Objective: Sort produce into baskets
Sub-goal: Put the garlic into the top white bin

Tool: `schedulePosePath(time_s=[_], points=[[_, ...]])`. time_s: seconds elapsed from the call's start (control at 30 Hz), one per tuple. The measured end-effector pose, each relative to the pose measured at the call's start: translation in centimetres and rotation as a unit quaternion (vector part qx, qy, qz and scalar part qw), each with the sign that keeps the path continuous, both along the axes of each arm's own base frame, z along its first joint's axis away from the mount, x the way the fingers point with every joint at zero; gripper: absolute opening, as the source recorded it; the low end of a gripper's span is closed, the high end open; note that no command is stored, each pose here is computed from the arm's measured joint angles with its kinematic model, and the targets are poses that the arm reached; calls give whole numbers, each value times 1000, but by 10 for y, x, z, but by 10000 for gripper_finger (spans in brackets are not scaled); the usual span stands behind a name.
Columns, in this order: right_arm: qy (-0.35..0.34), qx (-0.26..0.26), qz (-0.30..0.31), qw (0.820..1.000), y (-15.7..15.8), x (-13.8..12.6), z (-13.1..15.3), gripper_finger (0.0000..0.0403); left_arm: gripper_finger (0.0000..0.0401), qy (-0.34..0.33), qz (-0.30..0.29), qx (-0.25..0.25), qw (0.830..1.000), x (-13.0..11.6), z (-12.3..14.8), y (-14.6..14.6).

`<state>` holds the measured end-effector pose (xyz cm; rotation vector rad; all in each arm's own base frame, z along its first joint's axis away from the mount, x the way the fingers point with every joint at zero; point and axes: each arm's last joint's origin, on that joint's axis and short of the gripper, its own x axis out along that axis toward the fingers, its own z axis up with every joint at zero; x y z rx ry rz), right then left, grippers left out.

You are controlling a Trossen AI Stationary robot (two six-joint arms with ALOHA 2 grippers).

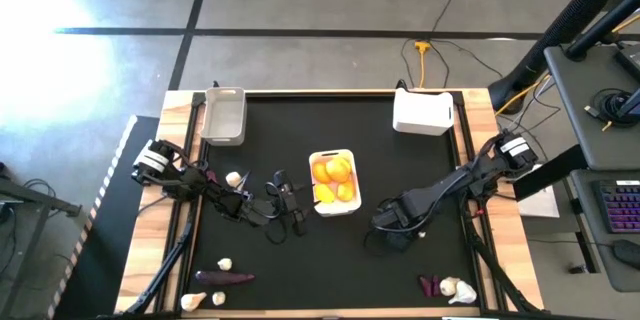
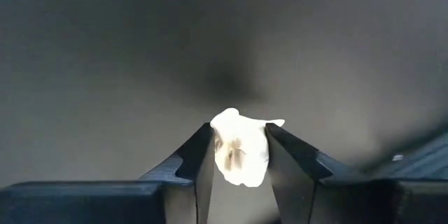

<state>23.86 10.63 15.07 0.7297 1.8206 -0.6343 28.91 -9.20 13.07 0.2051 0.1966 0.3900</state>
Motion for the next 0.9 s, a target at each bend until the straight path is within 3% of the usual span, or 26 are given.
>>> schedulePosePath(time_s=[0.33, 0.63, 0.77, 0.9], points=[[-14, -10, 5, 1000, -7, 6, 3, 117, 212, 0, 0, 0, 1000, 0, 0, 0], [27, -17, 16, 999, -11, -2, 9, 106, 212, -2, 1, -4, 1000, 0, 0, 0], [7, -12, 53, 999, -10, 2, 16, 107, 212, -10, 4, -27, 1000, 0, 0, 0], [-3, -63, 103, 993, -16, 7, 34, 102, 212, -7, 8, -47, 999, -1, -3, 0]])
